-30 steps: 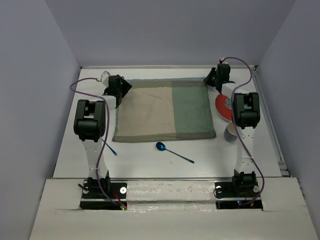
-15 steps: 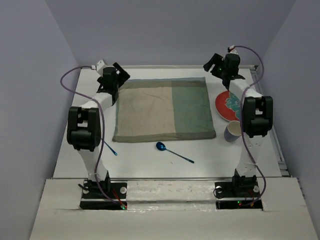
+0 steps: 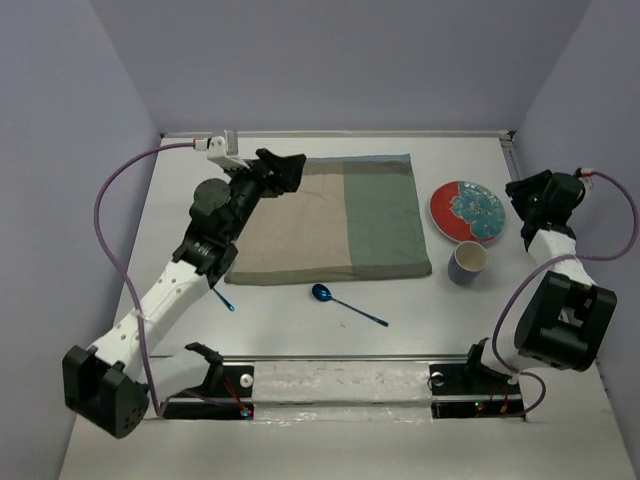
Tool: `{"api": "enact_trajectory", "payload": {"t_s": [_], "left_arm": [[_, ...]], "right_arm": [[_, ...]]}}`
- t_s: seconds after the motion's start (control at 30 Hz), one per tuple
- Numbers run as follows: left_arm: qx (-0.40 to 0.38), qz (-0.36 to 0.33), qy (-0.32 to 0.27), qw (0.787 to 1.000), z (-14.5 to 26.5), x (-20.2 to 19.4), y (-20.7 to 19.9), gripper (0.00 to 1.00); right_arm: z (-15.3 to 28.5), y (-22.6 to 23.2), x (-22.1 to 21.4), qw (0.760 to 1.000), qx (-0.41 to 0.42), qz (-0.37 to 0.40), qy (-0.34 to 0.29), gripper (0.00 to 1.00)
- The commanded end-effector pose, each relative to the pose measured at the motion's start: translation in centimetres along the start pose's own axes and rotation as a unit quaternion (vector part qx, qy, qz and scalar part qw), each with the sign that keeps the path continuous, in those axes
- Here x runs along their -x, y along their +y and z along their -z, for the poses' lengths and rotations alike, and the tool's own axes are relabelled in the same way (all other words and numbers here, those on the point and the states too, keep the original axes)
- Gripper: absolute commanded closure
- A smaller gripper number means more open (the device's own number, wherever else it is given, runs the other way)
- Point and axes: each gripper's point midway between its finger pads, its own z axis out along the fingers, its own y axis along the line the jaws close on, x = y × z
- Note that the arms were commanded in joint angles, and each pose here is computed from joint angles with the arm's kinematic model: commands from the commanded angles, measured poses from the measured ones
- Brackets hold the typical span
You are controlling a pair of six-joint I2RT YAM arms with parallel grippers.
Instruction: Set the dinner table for one person
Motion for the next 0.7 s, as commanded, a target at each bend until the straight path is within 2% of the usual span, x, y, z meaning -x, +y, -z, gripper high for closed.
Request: {"api": "enact_trajectory", "payload": {"t_s": [0.0,0.1,0.2,0.33,0.47,0.57,0.6,0.67], "left_arm": [[-0.051,-0.061,0.025,0.997,4.7,-0.8,-1.5,0.01],[-0.048,-0.107,0.041,0.992,8.1,-0.5,-1.2,0.01],[-0.027,-0.154,0.056,0.986,11.0,-1.1,0.6,0.01],[0.013,-0.175,0.041,0.984,13.7,-2.3,3.8,0.01],[-0.021,-0.174,0.022,0.984,14.5,-0.9,1.9,0.01],[-0.035,-0.169,0.022,0.985,15.0,-1.1,1.3,0.01],[-0.047,-0.170,0.023,0.984,15.2,-1.2,0.7,0.01],[-0.049,-0.170,0.018,0.984,15.5,-1.0,0.5,0.01]], "right_arm": [[1.7,-2.2,-0.7,0.999,-0.032,-0.033,-0.024,0.50],[1.4,-4.7,-1.3,0.997,-0.062,-0.050,-0.017,0.50],[1.4,-7.4,-3.1,0.989,-0.057,-0.131,0.026,0.48],[1.8,-10.6,-4.6,0.982,-0.073,-0.168,0.040,0.37],[2.6,-13.3,-6.1,0.976,-0.112,-0.182,0.039,0.33],[2.4,-13.8,-8.2,0.971,-0.105,-0.202,0.067,0.33],[2.0,-13.1,-7.8,0.974,-0.079,-0.204,0.056,0.33],[2.2,-12.8,-9.4,0.969,-0.055,-0.230,0.076,0.35]]}}
